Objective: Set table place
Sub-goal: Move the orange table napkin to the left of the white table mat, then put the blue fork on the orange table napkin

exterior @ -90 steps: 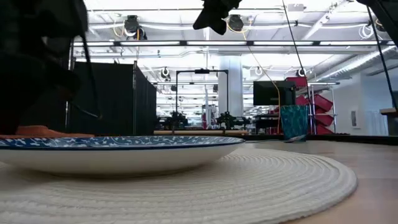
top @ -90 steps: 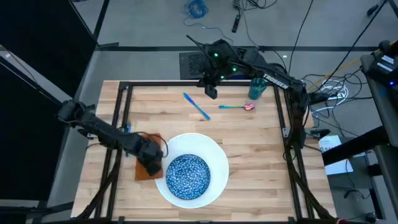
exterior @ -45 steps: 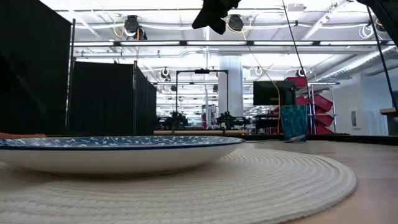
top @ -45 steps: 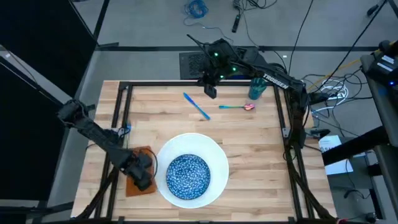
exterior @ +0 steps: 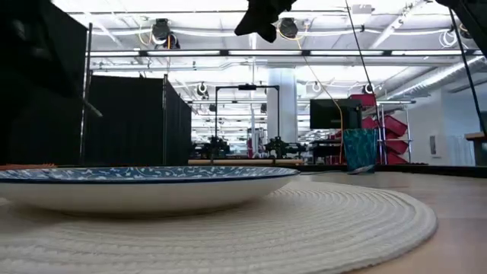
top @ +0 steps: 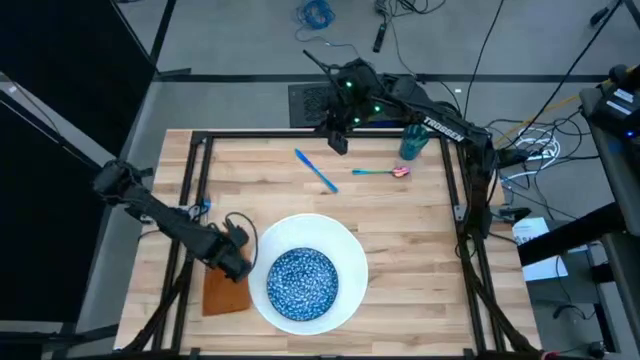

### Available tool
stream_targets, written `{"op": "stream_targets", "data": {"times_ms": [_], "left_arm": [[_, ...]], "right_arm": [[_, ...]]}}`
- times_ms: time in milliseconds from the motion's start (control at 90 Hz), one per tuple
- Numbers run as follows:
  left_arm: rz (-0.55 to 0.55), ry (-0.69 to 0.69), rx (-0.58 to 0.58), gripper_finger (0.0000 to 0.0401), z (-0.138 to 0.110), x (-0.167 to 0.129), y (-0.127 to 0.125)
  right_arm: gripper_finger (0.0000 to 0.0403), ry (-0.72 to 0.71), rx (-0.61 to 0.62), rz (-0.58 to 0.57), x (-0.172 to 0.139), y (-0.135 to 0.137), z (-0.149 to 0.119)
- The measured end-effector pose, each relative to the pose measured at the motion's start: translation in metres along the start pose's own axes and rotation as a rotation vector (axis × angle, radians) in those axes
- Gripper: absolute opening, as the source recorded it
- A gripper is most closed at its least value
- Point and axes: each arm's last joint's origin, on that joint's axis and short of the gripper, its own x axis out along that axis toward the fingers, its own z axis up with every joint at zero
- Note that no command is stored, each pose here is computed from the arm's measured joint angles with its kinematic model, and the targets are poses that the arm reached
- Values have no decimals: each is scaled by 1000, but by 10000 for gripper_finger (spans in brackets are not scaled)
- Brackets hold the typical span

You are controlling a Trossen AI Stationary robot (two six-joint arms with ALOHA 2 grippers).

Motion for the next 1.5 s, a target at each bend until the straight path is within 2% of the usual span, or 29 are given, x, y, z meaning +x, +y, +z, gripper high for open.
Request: {"op": "stream_targets", "data": {"times_ms": [144,256,400,644,722,822,1044,1144,1200,1333,1500], "left_arm": [[-23,0,-3,0,8,6,2],[-108,-16,6,0,12,6,-5],[-156,-30,4,0,13,5,-10],[-122,-13,24,0,13,1,-8],[-118,-10,57,0,15,-11,-11],[-56,-45,89,0,20,-33,-12],[39,-309,172,0,35,-95,-11],[108,-466,169,0,39,-108,-2],[156,-505,155,0,40,-112,7],[207,-502,54,0,47,-114,34],[133,-438,-129,0,54,-111,70]], "right_arm": [[0,13,4,2,0,0,-1],[0,20,4,3,0,0,-2],[0,18,-1,3,-1,1,-2],[0,5,-4,1,-1,0,0],[0,3,-5,1,-1,0,0],[0,-3,-8,0,-1,0,0],[0,-10,-5,-6,-2,-3,1],[0,2,3,-8,-3,-5,-1],[0,17,3,-9,-3,-6,-3],[0,78,-8,-7,-12,-8,-10],[0,116,-34,-20,-32,-12,-16]]}}
